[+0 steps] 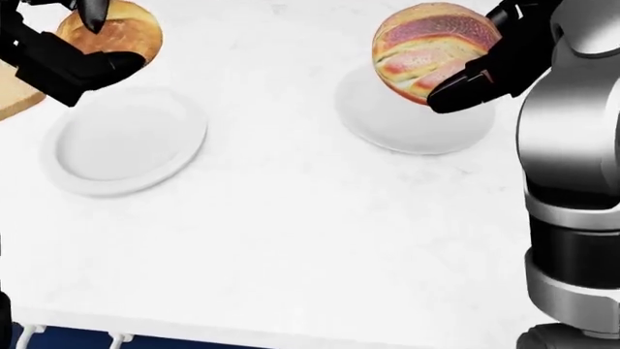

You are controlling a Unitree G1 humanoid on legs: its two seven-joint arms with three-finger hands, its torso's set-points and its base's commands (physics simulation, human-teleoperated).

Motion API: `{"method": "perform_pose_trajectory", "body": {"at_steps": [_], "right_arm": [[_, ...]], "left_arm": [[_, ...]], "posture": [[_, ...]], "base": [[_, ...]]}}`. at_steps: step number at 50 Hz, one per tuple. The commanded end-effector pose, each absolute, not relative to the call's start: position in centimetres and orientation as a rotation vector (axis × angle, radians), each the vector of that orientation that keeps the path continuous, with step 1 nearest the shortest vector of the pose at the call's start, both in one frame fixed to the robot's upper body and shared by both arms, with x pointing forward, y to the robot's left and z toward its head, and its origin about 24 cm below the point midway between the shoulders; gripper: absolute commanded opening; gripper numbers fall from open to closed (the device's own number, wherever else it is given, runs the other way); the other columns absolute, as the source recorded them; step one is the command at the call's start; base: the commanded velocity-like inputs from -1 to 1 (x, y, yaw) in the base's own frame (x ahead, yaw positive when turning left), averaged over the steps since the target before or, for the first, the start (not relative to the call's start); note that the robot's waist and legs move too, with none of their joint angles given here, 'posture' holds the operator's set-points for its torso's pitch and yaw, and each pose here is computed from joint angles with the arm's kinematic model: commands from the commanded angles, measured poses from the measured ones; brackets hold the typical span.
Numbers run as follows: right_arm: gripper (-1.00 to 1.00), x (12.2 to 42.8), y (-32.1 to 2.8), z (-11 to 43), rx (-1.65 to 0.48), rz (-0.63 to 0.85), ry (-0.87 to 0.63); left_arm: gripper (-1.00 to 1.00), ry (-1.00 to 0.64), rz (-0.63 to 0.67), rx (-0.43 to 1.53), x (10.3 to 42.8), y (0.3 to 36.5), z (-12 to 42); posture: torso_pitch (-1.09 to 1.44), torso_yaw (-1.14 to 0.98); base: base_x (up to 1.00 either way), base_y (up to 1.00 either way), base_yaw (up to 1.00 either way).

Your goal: Place all breads on the cutting board.

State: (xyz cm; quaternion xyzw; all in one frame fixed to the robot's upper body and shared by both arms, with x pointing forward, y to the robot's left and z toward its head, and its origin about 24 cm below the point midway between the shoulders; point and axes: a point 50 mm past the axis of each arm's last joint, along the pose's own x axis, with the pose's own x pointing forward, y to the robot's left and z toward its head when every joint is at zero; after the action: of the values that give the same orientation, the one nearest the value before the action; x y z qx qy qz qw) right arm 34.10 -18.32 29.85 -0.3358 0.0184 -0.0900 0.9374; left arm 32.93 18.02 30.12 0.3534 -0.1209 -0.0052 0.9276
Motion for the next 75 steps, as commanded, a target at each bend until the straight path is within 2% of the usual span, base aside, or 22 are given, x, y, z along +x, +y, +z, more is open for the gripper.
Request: {"method": "perform_pose_trajectory", "body": {"at_steps": [1, 13, 35, 75], "right_arm": [[-1.0, 33.3, -18.2, 32.1, -0.695, -0.217, -0.059], [-1.0, 33.2, -18.0, 32.2, -0.697, -0.211, -0.058], [-1.0, 33.2, -17.7, 32.1, -0.7, -0.191, -0.045], [-1.0, 32.9, -17.9, 32.2, -0.68, -0.196, -0.051]], "left_arm": [[-1.0, -0.31, 0.026, 0.728, 32.0, 18.3, 31.9], [-1.0, -0.342, 0.02, 0.73, 30.3, 18.2, 33.5], [-1.0, -0.342, 0.013, 0.739, 30.1, 18.2, 33.2], [-1.0, -0.33, -0.012, 0.718, 30.1, 18.3, 32.7]], "posture": [[0.0, 0.0], [0.0, 0.0], [0.0, 0.0], [0.0, 0.0]], "base": [[0.0, 0.0, 0.0], [-0.02, 0.15, 0.0], [-0.02, 0.25, 0.0], [0.04, 0.62, 0.1]]}}
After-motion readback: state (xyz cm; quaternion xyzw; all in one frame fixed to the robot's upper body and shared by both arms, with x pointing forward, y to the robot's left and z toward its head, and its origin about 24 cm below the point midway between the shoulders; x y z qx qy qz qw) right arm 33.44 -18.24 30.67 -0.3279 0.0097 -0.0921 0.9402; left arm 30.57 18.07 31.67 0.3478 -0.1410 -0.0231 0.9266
